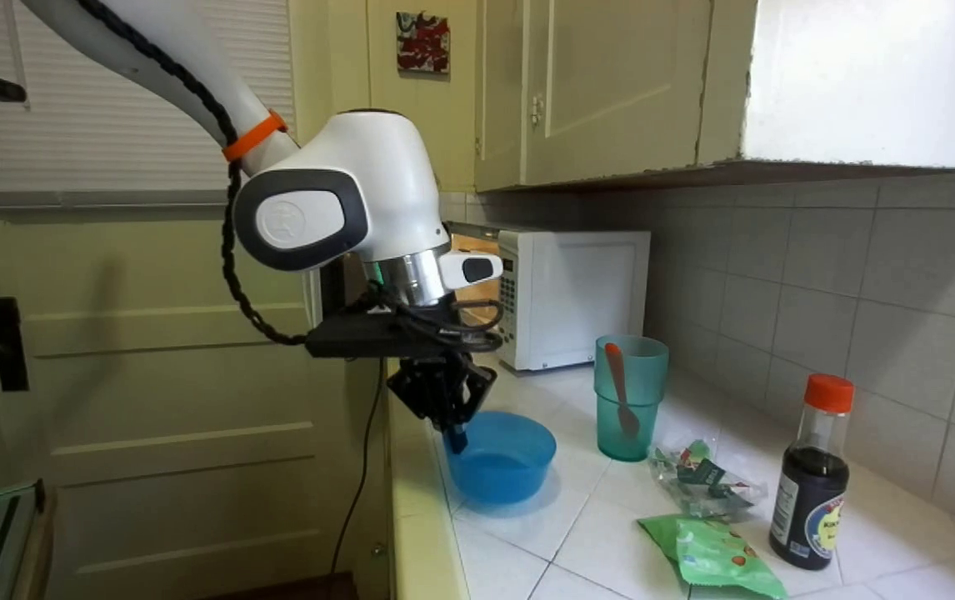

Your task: Remove the cup from the blue bowl then put the blue bowl in the microwave.

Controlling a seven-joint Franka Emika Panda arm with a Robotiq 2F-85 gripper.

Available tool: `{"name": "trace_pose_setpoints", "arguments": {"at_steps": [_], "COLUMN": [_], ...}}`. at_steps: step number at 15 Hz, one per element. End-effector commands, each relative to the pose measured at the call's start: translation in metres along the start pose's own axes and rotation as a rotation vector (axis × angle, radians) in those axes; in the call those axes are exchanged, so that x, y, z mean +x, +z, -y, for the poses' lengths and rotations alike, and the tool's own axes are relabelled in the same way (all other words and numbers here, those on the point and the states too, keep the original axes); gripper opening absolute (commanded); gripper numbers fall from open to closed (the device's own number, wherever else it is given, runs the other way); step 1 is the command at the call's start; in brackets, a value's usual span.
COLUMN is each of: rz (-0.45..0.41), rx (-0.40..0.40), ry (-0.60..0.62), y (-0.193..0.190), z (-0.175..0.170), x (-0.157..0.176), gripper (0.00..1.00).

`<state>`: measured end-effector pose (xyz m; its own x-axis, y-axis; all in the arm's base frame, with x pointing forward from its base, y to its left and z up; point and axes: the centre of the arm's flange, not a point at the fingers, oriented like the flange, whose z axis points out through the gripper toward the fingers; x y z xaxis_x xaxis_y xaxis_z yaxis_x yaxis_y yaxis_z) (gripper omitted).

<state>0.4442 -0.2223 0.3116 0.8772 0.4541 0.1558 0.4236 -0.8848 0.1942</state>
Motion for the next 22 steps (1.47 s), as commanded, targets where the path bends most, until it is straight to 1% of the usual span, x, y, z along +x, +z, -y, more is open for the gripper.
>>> {"name": "trace_pose_setpoints", "arguments": {"at_steps": [1, 4, 7, 11, 12, 13, 14, 18, 19, 22], "rz": [-0.059, -0.108, -0.161, -0.259, -0.284, -0.245, -0.256, -0.251, -0.259, -0.291], "rx": [0.024, 0.018, 0.043, 0.119, 0.156, 0.097, 0.105, 0.103, 0.093, 0.028], "ry": [-0.193, -0.357, -0.513, -0.686, -0.719, -0.651, -0.666, -0.649, -0.656, -0.791], "y": [-0.022, -0.038, -0.049, -0.060, -0.062, -0.057, -0.060, -0.058, -0.056, -0.060], "z": [0.036, 0.065, 0.100, 0.147, 0.155, 0.150, 0.156, 0.151, 0.152, 0.168], "x": [0.015, 0.049, 0.082, 0.117, 0.124, 0.124, 0.129, 0.126, 0.125, 0.175], "gripper": [0.01, 0.01, 0.01, 0.01, 0.01, 0.01, 0.04, 0.04, 0.01, 0.01]}}
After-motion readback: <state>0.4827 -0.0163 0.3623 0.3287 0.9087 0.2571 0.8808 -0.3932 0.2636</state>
